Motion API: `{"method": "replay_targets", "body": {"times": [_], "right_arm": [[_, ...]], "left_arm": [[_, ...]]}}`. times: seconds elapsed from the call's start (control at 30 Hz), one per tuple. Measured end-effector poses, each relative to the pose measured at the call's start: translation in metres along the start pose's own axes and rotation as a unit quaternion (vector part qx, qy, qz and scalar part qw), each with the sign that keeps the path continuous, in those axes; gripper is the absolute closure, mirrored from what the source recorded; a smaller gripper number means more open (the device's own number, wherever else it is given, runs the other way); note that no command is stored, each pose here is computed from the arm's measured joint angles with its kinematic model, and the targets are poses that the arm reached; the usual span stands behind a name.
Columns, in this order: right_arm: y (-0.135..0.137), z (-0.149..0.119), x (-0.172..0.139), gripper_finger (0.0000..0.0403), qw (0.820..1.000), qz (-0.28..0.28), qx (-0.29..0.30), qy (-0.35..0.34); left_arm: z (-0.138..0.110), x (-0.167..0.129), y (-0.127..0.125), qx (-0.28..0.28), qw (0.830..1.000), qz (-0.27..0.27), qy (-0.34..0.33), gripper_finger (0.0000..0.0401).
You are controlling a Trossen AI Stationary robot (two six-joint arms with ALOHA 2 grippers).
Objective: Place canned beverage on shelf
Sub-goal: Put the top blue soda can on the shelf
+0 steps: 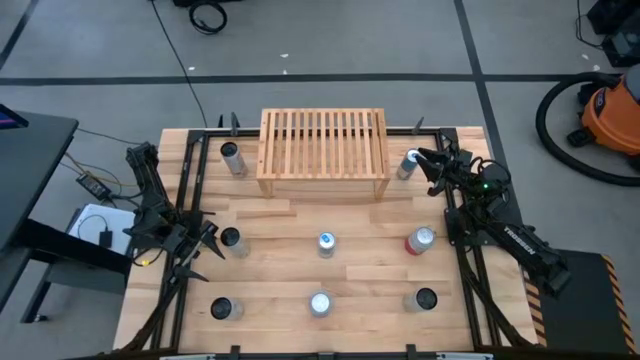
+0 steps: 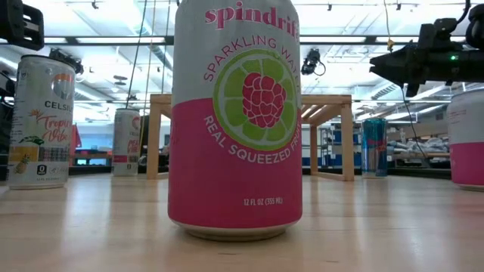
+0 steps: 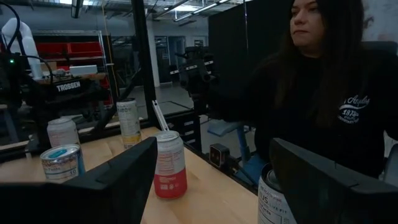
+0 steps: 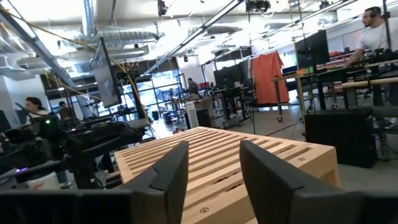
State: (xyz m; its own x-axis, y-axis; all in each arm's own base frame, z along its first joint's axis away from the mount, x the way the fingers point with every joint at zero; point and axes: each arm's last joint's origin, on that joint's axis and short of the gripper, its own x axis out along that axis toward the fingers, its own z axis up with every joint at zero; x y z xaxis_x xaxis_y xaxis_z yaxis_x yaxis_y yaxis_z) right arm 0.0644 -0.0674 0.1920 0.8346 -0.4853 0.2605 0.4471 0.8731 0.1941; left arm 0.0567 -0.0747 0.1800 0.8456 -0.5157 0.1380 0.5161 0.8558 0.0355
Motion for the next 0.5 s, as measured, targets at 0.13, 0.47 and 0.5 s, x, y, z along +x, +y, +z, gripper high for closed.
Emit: {"method": "replay_targets", "body": {"times": [0.13, 0.47, 0.5], "right_arm": [[-0.0014, -0.0018, 0.0000, 0.0225, 1.000, -0.016, 0.000, 0.006], [-0.0009, 0.0001, 0.0000, 0.0215, 1.000, -0.015, -0.008, -0.004], [-0.0006, 0.0009, 0.0000, 0.0215, 1.000, -0.014, -0.006, -0.007]], "left_arm": [[0.0000, 0.0000, 0.0000, 0.000, 1.000, 0.000, 0.000, 0.0087], [0.0000, 0.0000, 0.0000, 0.000, 1.000, 0.000, 0.000, 0.0087], [0.0000, 0.0000, 0.0000, 0.000, 1.000, 0.000, 0.000, 0.0087]]}}
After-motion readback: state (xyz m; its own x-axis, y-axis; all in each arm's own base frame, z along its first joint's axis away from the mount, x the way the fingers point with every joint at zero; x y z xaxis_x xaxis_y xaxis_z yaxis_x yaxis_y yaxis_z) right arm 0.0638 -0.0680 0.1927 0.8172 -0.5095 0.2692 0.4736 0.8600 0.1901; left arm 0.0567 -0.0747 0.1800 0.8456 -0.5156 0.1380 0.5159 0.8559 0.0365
